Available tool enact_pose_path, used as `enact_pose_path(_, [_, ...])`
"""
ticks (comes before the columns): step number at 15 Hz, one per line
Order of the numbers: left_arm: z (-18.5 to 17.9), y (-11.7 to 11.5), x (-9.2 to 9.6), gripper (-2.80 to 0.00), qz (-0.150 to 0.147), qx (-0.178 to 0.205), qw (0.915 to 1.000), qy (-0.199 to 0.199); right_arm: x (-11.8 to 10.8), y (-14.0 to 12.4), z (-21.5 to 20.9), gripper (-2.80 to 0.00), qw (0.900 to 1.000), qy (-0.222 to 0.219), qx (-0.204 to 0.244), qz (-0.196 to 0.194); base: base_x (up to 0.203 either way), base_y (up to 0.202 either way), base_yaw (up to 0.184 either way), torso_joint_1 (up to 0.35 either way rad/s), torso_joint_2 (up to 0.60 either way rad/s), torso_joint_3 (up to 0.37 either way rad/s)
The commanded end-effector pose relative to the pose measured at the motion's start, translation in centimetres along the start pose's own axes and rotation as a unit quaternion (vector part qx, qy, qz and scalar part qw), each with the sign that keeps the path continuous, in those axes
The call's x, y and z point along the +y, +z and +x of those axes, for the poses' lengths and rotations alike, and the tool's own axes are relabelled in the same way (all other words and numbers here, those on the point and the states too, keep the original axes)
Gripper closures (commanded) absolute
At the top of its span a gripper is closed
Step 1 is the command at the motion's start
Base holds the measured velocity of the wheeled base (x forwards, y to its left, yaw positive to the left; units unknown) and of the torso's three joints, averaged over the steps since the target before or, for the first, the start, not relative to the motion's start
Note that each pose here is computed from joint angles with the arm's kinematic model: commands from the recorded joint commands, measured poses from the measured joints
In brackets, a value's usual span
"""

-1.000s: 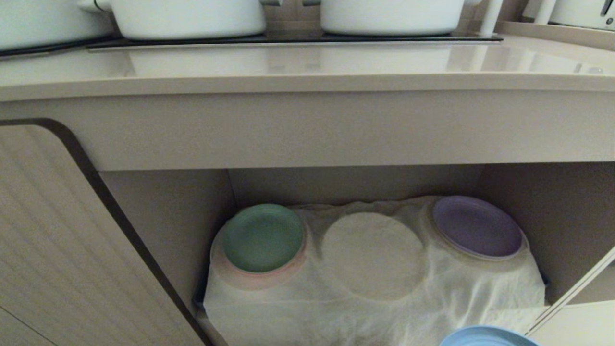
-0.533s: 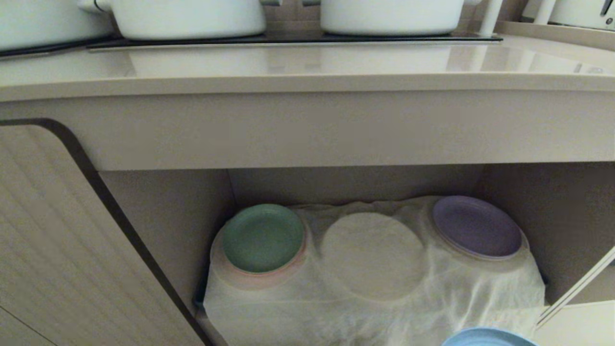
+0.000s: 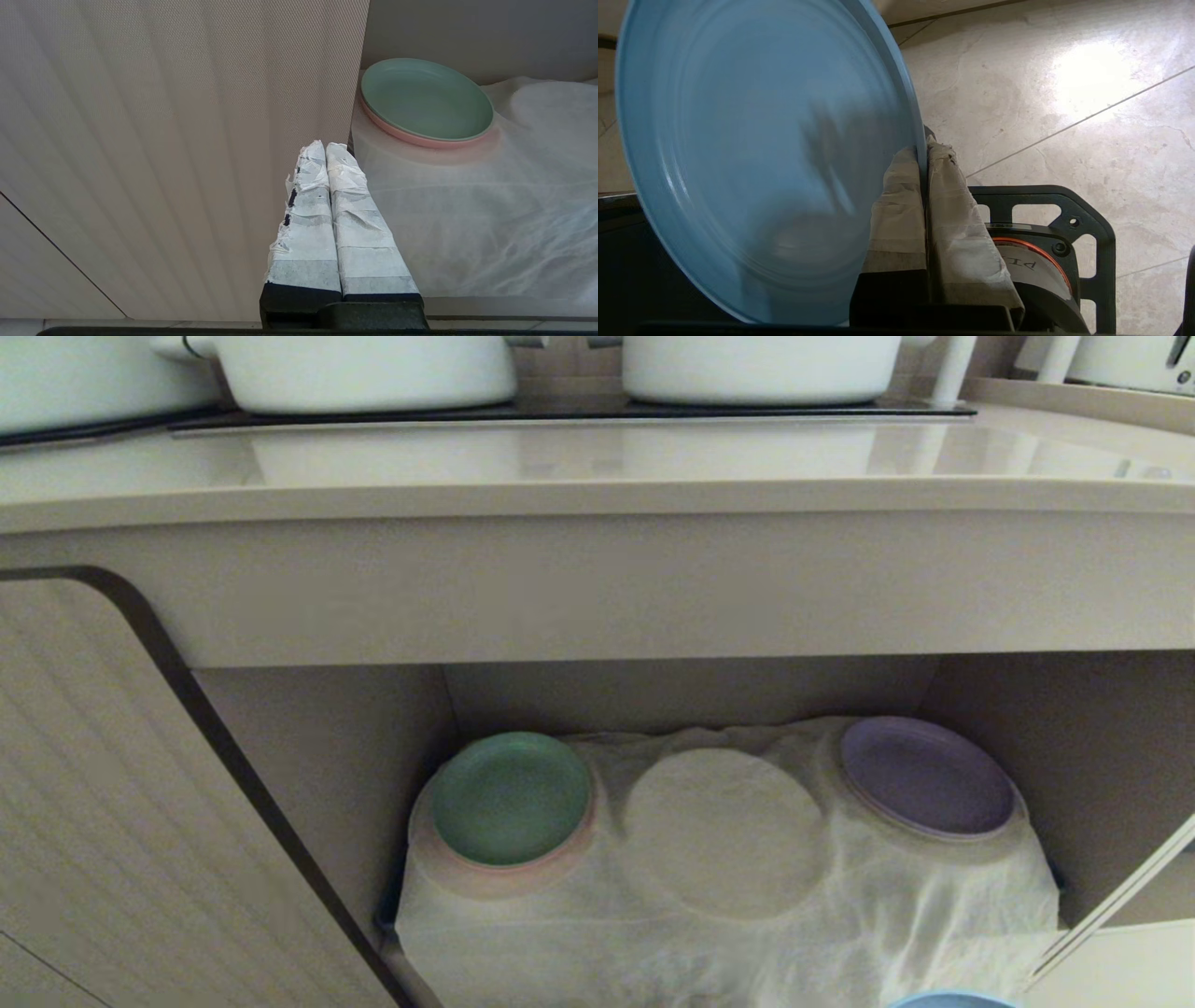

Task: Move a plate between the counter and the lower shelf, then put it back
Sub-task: Put the plate

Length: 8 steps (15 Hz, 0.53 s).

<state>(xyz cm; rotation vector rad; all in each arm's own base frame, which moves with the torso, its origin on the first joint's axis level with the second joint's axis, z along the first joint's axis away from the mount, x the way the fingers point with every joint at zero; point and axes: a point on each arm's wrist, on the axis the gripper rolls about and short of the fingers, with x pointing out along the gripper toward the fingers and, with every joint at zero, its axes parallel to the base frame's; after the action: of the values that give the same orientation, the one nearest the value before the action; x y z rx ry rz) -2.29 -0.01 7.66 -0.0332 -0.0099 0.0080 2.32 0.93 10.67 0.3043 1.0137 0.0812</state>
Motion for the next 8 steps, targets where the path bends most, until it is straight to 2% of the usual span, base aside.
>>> enact_pose_path(1, [0.0, 0.01, 0.0, 0.0, 0.0, 0.0, 1.0, 0.001, -0.05, -0.11, 0.04, 0.0, 1.0, -0.001, 0.008, -0.01, 0.0, 0.0, 0.0, 0.0, 0.0, 0.0])
enact_pose_path(8, [0.0, 0.02, 0.0, 0.0, 0.0, 0.0, 1.0, 0.001, -0.22, -0.43, 0.22, 0.0, 1.0, 0.0, 0.013, -0.021, 0.0, 0.0, 0.0, 0.0, 0.0, 0.0])
